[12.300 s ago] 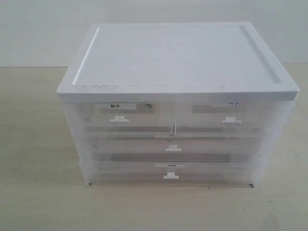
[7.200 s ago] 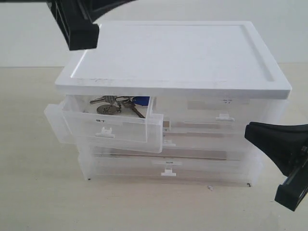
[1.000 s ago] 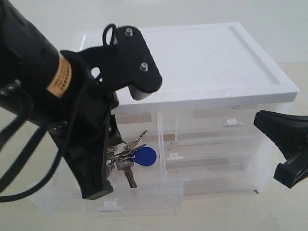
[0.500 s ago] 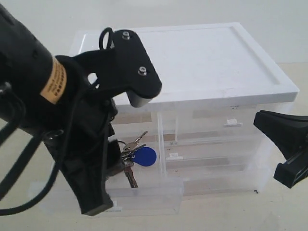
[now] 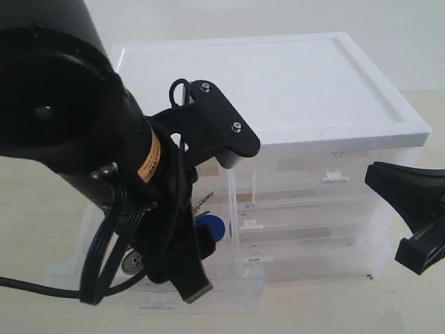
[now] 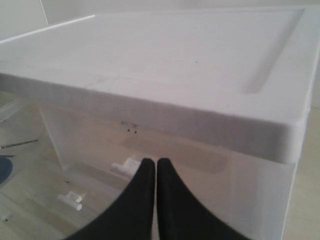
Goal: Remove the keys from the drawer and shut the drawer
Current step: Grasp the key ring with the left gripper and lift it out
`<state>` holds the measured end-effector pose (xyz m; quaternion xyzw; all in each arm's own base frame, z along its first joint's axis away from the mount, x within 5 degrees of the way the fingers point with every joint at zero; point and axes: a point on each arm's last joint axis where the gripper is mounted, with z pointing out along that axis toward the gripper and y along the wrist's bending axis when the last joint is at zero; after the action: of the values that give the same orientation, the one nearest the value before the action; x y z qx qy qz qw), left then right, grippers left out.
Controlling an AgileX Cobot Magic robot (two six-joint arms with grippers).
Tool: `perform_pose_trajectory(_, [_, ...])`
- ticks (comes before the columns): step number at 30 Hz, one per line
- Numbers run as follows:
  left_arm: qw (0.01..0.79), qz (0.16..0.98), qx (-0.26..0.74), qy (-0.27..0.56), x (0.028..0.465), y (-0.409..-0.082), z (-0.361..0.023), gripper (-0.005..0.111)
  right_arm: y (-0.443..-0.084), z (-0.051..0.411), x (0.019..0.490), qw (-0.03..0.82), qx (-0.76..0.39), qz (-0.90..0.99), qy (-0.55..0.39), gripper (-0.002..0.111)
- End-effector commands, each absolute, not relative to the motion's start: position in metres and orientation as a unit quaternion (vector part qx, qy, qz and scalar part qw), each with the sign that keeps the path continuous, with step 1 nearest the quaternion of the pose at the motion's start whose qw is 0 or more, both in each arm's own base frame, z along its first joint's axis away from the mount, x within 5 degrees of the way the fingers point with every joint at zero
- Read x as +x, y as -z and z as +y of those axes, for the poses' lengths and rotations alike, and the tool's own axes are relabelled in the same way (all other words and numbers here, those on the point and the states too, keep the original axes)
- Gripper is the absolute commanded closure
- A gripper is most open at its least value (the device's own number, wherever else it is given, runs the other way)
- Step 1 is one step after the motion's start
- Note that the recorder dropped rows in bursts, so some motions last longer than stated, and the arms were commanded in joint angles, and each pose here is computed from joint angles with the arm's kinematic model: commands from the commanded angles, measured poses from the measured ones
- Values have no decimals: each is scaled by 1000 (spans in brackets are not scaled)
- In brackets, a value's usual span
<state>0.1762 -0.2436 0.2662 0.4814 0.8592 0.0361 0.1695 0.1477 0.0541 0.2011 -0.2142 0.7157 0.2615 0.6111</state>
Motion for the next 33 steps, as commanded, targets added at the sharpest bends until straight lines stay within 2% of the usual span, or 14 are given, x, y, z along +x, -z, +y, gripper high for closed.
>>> perform_pose_trajectory(1, [147, 861, 485, -49, 182, -245, -250, 52, -203, 54, 149, 613, -218, 713, -263, 108])
perform_pose_trajectory(8, [146, 854, 496, -57, 183, -244, -250, 99, -203, 54, 149, 613, -217, 712, -265, 108])
perform_pose_trajectory(9, [148, 850, 502, -59, 182, -246, -249, 102, -203, 55, 149, 613, -218, 712, -265, 108])
perform_pose_trajectory(27, [318, 815, 484, 1, 156, -342, -202, 102, -203, 55, 149, 613, -217, 712, -265, 108])
perform_pose_trajectory(33, [366, 782, 502, 59, 131, -371, -190, 102, -203, 55, 149, 613, -217, 712, -265, 108])
